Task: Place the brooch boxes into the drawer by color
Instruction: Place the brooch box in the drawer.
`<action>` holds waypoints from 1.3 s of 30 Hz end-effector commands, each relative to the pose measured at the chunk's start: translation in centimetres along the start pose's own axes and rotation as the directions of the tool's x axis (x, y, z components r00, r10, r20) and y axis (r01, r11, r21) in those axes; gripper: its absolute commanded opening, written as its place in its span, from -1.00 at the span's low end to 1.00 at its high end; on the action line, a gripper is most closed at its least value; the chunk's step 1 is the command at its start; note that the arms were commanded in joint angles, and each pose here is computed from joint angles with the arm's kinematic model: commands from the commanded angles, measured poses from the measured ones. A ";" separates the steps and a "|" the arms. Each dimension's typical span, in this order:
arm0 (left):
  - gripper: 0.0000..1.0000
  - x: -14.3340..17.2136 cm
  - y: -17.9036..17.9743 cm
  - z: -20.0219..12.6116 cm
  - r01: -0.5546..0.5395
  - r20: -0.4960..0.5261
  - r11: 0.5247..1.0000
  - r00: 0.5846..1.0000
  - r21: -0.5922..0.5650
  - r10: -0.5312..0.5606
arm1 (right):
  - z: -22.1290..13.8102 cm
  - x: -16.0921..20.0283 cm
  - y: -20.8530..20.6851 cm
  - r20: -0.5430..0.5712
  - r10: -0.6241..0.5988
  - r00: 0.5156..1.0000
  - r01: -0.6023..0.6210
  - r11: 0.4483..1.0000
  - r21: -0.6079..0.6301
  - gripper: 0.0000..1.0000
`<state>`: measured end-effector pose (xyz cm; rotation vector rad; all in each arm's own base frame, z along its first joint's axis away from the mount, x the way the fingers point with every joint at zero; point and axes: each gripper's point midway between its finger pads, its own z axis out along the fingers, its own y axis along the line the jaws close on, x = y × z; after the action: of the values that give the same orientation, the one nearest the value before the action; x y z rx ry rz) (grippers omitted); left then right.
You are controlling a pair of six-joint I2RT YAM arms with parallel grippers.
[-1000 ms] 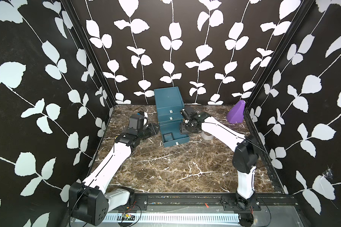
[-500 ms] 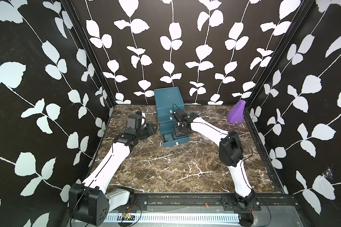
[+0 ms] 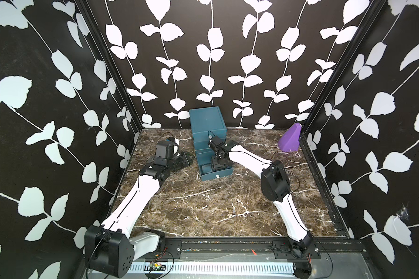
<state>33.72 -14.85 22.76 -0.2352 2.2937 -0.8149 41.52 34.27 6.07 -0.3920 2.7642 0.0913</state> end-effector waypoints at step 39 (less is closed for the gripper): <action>0.11 -1.1 -1.4 0.3 -0.017 -0.019 0.999 1.000 0.043 0.018 | -9.8 -2.3 -0.6 0.195 0.186 0.963 -0.170 0.981 -0.097 0.52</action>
<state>33.94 -15.61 22.71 -0.2129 2.3163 -0.8553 41.07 33.12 12.53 -0.2495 2.6634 0.1582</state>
